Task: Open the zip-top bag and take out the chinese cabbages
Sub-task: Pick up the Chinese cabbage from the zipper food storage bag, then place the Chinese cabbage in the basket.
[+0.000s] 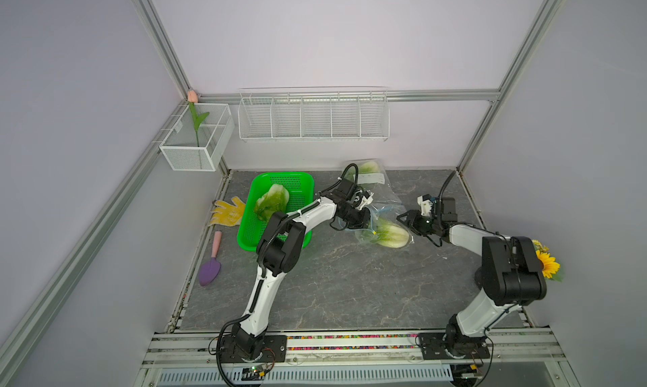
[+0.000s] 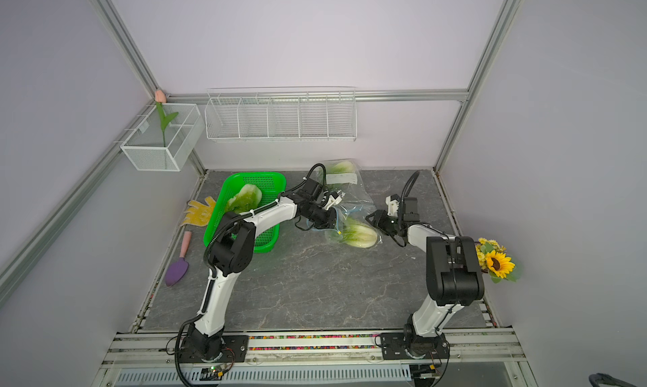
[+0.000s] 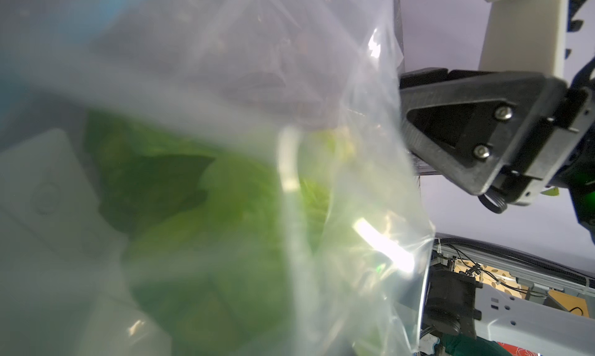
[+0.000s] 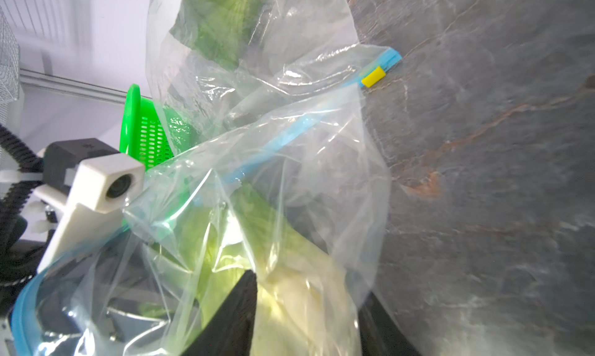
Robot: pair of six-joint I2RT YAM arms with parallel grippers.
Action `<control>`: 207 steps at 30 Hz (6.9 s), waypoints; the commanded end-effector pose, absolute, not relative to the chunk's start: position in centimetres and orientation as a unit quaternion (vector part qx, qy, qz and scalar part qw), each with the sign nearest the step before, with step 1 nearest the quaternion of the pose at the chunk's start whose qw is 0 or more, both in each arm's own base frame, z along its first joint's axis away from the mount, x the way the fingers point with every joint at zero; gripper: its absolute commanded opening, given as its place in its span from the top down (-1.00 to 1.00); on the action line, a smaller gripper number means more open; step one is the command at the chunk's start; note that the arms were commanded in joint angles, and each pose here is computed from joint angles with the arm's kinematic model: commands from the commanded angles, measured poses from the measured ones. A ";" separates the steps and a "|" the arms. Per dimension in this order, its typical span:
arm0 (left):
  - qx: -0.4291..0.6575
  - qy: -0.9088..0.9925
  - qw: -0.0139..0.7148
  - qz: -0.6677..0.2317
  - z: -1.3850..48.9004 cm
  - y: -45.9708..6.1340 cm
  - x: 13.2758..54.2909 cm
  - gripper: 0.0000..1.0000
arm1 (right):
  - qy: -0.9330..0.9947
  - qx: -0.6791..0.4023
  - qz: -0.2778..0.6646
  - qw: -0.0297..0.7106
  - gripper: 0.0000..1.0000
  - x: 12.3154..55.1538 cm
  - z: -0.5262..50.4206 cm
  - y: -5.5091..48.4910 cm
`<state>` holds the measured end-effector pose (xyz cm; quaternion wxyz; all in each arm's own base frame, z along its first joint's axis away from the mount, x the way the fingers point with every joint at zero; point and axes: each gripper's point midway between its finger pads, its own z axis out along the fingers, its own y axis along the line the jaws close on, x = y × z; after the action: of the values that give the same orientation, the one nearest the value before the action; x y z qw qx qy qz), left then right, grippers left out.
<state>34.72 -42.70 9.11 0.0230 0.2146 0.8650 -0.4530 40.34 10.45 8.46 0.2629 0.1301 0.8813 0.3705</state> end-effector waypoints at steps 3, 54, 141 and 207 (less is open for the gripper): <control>0.204 0.872 0.048 -0.443 10.2 -41.0 35.6 1.00 | 0.880 0.096 0.349 0.307 -0.34 39.1 10.8 9.7; 0.215 0.886 0.117 -0.395 15.0 -36.9 36.0 1.00 | 0.952 0.088 0.082 0.280 0.86 44.0 5.4 6.5; -0.312 0.786 0.506 -0.170 18.6 -13.2 50.2 0.29 | 0.954 0.089 0.101 0.268 0.86 43.2 5.2 6.8; -0.296 0.878 0.359 -0.109 18.1 -9.7 44.3 -0.57 | 0.933 0.109 0.066 0.337 0.86 42.1 11.4 2.3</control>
<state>45.30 -10.44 15.86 0.3269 -0.3154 0.8806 -0.1348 43.01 3.72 10.49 0.3274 0.1105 0.9342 0.0886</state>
